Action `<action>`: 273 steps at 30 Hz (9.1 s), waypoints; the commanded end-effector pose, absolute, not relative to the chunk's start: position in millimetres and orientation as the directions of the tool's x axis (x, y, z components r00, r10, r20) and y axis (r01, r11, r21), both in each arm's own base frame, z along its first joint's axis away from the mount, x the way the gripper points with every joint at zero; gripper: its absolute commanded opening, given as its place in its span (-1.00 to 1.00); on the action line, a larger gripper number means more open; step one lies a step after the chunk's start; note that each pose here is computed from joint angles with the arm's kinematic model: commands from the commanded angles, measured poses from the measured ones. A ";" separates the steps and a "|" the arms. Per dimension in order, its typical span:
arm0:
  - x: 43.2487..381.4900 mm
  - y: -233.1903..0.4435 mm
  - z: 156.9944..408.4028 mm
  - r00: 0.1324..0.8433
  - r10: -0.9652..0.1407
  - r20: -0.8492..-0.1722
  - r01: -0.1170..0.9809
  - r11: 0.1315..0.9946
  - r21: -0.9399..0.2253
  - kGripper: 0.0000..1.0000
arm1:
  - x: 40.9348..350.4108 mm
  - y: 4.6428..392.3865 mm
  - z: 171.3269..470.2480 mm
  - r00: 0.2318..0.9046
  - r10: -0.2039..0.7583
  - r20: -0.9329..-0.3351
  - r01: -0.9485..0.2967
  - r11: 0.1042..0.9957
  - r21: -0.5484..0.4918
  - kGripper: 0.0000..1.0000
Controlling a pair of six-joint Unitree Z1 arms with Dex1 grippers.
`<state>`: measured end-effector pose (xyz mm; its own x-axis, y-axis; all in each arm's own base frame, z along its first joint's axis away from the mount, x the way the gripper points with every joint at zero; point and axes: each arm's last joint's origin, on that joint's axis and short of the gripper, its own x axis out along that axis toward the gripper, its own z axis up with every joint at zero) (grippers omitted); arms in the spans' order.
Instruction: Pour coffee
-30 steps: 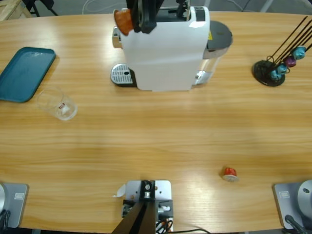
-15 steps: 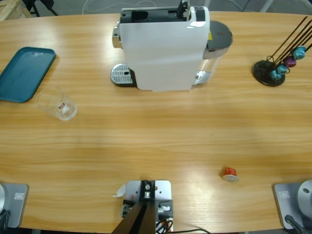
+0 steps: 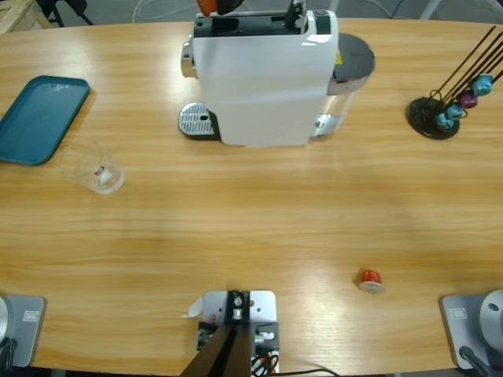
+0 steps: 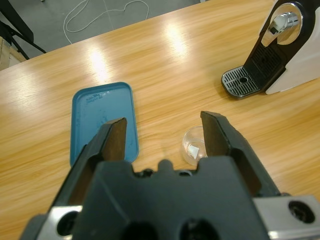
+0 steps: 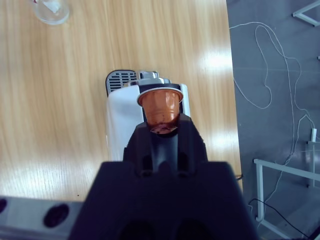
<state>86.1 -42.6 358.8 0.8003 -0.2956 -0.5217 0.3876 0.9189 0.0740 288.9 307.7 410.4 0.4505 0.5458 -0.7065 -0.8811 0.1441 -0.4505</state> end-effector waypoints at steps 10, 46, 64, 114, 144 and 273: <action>83.2 -43.1 348.5 0.785 -0.317 -0.532 0.428 0.898 0.097 0.99 | 308.2 316.2 365.3 0.396 0.504 -0.768 -0.913 0.124 -0.389 -1.00; 83.2 -43.7 347.3 0.783 -0.321 -0.533 0.435 0.895 0.099 0.99 | 309.2 312.5 384.0 0.465 0.489 -0.738 -0.883 0.194 -0.427 1.00; 81.6 -44.9 346.0 0.775 -0.338 -0.534 0.453 0.886 0.095 0.98 | 174.0 225.9 503.7 0.861 0.263 -0.434 -0.480 0.703 -0.525 -1.00; 85.1 -47.7 343.4 0.764 -0.336 -0.550 0.459 0.883 0.098 0.97 | 212.6 360.8 380.1 0.948 0.046 -0.316 -0.225 0.798 -0.560 -1.00; 86.6 -48.8 342.3 0.760 -0.335 -0.558 0.461 0.882 0.098 0.97 | 215.1 412.0 304.4 0.830 0.206 -0.518 -0.493 0.705 -0.509 -1.00; 88.4 -59.5 351.4 0.638 -0.468 -0.612 0.577 0.817 -0.023 0.86 | 96.3 77.2 346.5 0.618 0.358 -0.700 -0.455 0.889 0.053 1.00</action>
<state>83.8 -55.5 360.0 0.6917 -0.4531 -0.5624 0.5582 0.8295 0.0183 137.3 128.1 381.0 0.6252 0.3764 -0.6837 -0.5031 0.8641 0.0156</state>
